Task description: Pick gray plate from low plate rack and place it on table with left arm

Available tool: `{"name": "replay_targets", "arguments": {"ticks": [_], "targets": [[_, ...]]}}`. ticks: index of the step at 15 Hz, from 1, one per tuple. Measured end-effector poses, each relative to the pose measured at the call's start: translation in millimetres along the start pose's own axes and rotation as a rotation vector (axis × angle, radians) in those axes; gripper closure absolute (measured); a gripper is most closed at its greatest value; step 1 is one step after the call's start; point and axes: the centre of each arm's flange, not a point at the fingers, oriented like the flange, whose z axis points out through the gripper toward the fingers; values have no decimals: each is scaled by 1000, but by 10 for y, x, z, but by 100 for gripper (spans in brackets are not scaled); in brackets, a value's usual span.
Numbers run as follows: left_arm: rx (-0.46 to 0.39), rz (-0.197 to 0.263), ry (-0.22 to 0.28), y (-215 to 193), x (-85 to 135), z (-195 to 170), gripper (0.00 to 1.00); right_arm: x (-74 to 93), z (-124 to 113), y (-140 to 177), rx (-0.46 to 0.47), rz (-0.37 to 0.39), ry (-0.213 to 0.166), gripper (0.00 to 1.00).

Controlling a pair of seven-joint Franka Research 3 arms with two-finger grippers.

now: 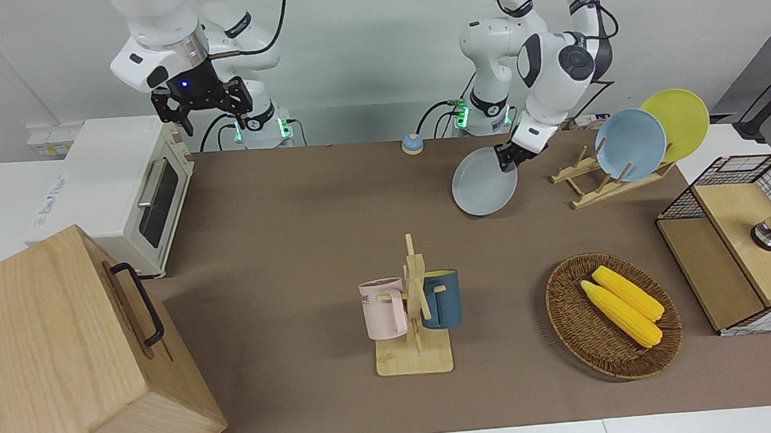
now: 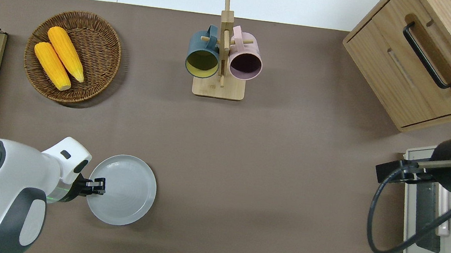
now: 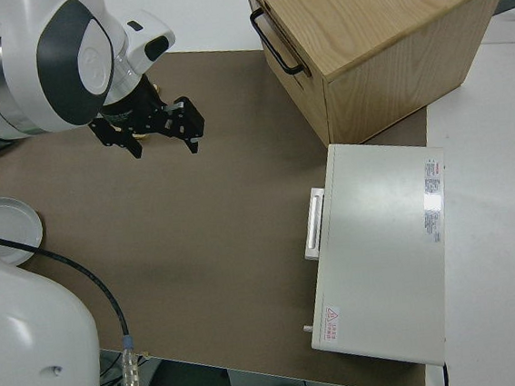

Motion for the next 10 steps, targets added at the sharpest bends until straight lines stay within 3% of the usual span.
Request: {"name": "replay_targets", "arguments": {"ticks": [6,10], "targets": [[-7,-11,10,-42,45,-30,1,0,0,0,0,0,0,1],[25,8,71,-61,160,-458,0,0,0,0,0,0,0,1]]}}
